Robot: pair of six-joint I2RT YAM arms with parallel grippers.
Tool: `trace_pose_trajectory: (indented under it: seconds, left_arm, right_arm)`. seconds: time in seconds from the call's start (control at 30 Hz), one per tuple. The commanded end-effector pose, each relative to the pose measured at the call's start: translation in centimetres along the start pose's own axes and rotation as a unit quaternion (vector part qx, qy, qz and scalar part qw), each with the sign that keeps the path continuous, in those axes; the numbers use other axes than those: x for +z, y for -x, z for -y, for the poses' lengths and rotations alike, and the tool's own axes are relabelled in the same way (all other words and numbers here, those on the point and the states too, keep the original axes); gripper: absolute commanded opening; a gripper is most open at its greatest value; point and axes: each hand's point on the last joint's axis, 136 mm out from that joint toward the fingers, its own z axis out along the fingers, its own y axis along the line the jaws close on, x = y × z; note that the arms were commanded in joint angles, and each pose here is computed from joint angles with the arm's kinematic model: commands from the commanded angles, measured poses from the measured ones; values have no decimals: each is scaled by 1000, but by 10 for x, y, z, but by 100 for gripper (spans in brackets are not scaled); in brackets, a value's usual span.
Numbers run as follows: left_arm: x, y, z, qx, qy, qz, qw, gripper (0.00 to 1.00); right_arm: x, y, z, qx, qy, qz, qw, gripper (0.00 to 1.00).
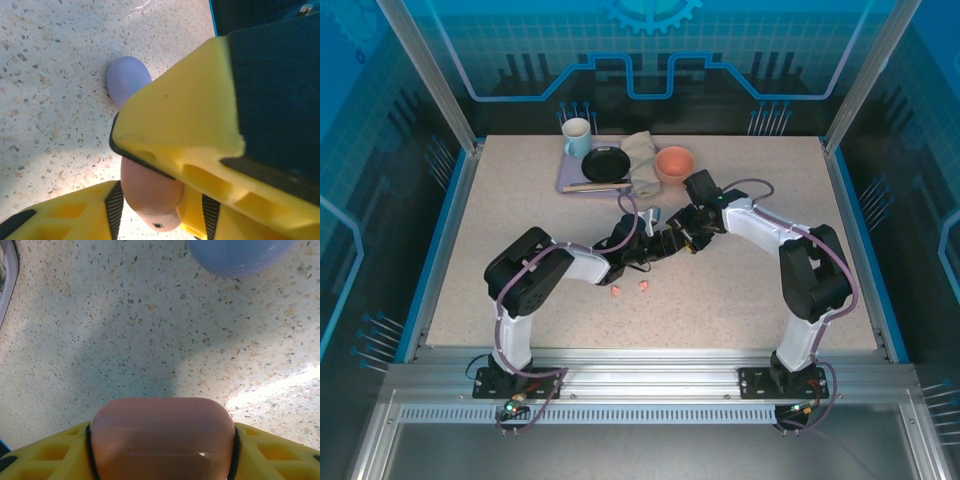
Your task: Insert wireless bluetooth earbuds into charging case
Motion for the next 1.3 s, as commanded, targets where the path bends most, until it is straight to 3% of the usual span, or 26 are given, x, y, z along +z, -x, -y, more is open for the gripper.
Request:
trace_pose_trajectory:
  seconds: [0.0,0.3,0.5,0.73,0.83,1.0,1.1,1.27]
  left_arm:
    - [4,20,17,4,-26,31,999,39]
    - [4,22,24,11,-32,31,999,18]
    - [-4,22,32,25,-35,24,999,7]
    - [-30,23,49,60,-40,-9,997,4]
    - [-48,27,59,87,-50,-32,994,3]
    - [-75,33,68,115,-71,-79,988,1]
    - [-86,33,70,118,-84,-109,983,1]
    - [-93,30,73,123,-89,-145,978,0]
  right_arm:
    - [-7,-8,10,5,-6,-19,1000,42]
    - [-13,-5,10,8,0,-15,1000,43]
    - [-36,13,-5,-9,37,3,999,71]
    - [-95,45,-20,-96,115,61,987,77]
    - [-109,46,-24,-189,152,75,967,77]
    - [-123,19,-42,-355,246,73,899,76]
    - [-121,7,-44,-399,275,64,873,75]
    - [-117,-11,-49,-425,314,41,848,73]
